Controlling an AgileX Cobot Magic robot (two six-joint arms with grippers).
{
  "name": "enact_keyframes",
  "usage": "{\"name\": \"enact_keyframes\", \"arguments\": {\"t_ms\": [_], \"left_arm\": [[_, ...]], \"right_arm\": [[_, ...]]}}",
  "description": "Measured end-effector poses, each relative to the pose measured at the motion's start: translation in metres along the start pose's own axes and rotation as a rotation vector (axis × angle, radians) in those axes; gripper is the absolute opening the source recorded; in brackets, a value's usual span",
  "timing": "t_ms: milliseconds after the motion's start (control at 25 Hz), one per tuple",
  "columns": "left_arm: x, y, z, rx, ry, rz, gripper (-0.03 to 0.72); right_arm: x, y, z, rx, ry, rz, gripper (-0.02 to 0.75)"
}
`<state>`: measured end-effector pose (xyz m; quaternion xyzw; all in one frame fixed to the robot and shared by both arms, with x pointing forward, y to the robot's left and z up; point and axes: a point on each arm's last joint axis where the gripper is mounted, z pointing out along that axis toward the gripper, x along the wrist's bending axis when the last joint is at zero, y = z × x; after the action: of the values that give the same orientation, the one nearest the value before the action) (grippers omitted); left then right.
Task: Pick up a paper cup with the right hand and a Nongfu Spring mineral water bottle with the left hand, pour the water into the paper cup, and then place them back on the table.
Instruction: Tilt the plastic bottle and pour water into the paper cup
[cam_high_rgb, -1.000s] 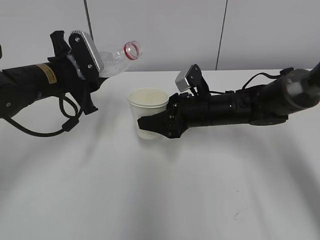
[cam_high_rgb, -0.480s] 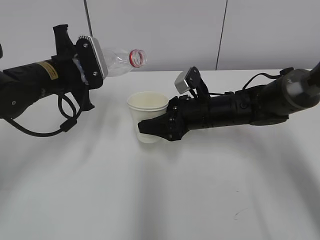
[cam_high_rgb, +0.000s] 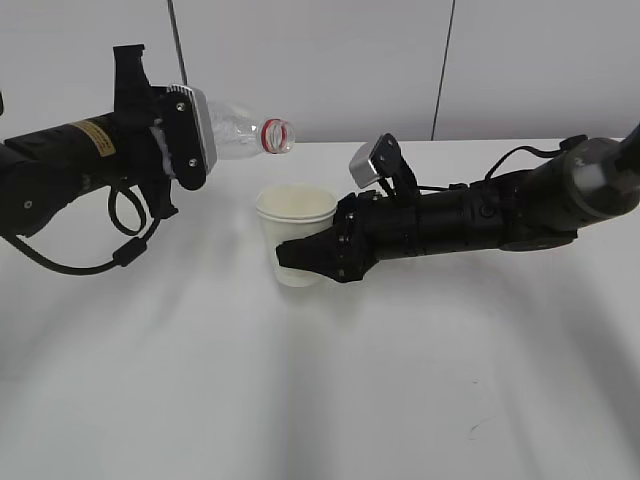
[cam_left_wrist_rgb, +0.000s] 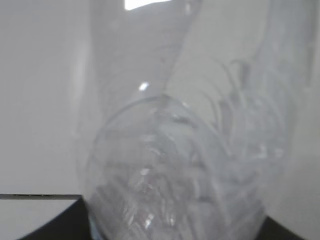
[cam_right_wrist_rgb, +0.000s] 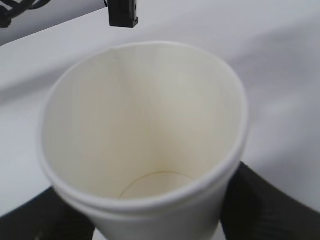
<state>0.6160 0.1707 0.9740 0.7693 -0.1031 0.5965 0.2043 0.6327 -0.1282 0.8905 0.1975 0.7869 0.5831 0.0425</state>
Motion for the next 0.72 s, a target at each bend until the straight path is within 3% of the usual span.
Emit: {"name": "enact_keyframes", "arguments": {"t_ms": [520,720], "left_arm": [[0.0007,0.0003,0.0,-0.003,0.008,0.145,0.297],[0.0008,0.0,0.0,0.001,0.009,0.149,0.297]], "right_arm": [[0.0001,-0.0001,0.0,0.001,0.001,0.002,0.482],[0.0,-0.0002,0.0,0.002,0.0,0.002,0.482]]}}
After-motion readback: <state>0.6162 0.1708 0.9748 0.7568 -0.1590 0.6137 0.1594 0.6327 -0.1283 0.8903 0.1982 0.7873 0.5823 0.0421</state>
